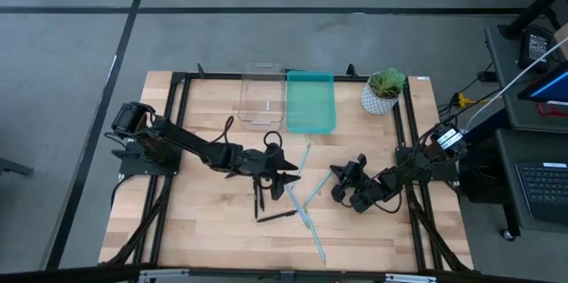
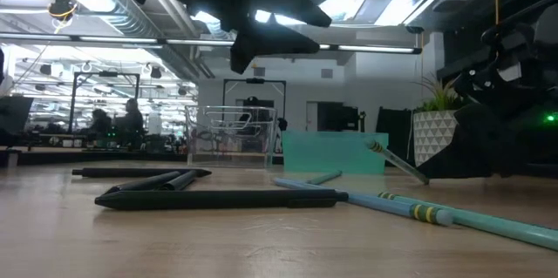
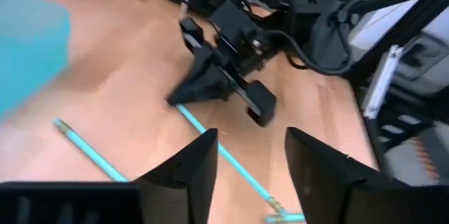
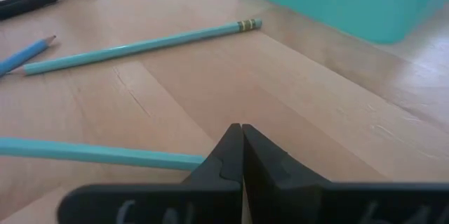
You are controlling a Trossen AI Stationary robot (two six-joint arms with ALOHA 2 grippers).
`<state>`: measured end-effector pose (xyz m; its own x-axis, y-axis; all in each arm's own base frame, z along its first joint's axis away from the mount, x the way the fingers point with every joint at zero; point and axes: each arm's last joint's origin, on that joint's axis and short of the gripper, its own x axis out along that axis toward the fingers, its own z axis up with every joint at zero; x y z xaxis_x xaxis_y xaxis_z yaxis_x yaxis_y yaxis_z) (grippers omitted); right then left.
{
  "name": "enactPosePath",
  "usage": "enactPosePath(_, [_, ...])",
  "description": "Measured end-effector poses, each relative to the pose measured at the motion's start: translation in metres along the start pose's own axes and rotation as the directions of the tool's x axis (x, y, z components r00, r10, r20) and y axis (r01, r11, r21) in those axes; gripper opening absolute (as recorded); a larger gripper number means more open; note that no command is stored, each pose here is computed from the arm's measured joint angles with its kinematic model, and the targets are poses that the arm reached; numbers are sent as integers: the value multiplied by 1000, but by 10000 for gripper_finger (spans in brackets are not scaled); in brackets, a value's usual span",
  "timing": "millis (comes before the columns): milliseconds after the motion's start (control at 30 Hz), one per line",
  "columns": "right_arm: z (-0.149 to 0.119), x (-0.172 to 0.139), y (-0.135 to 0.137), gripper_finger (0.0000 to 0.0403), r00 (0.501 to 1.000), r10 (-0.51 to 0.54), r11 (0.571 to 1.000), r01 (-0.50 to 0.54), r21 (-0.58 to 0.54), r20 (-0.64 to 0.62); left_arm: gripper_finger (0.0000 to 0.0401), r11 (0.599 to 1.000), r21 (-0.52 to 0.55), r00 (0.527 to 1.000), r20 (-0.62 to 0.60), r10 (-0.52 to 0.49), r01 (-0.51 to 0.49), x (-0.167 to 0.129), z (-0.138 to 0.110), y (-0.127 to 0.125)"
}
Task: Sort pens & pencils
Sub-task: Put the light blue pencil into the light blue bin
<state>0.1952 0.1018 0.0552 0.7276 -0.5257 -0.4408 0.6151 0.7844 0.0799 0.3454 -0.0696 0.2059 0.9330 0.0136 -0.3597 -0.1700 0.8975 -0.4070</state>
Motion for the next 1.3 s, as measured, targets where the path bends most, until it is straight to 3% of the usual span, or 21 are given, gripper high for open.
enactPosePath(133, [0, 0, 0, 3, 1000, 0, 1000, 0, 0, -1, 196, 1000, -3, 1000, -27, -4, 4, 9, -5, -5])
enactPosePath(267, [0, 0, 0, 3, 1000, 0, 1000, 0, 0, -2, 197, 999, 45, 995, -96, -27, 32, 34, -1, -26])
enactPosePath(367, [0, 0, 0, 3, 1000, 1, 1000, -1, -1, -3, 197, 994, 83, 974, -214, 81, -64, 54, 5, -33])
enactPosePath(467, [0, 0, 0, 3, 1000, 1, 1000, -1, -2, -4, 197, 974, 114, 908, -354, 222, -194, 70, 6, -32])
enactPosePath(567, [0, 0, 0, 3, 1000, -1, 1000, 1, -6, -4, 197, 959, 155, 856, -434, 281, -237, 84, 3, -34])
enactPosePath(767, [0, 0, 0, 3, 1000, -4, 1000, 3, -11, -5, 196, 978, 126, 852, -482, 204, -164, 106, -3, -45])
enactPosePath(1000, [-1, 0, -1, 3, 1000, -8, 1000, 8, -20, -7, 196, 978, 108, 851, -482, 210, -180, 105, -4, -47])
enactPosePath(1133, [-1, 0, -1, 3, 1000, -10, 1000, 10, -22, -7, 196, 972, 110, 828, -509, 235, -209, 113, -21, -43])
enactPosePath(1300, [-1, 0, -2, 3, 1000, -12, 1000, 11, -24, -7, 196, 975, 95, 832, -508, 222, -202, 120, -30, -43])
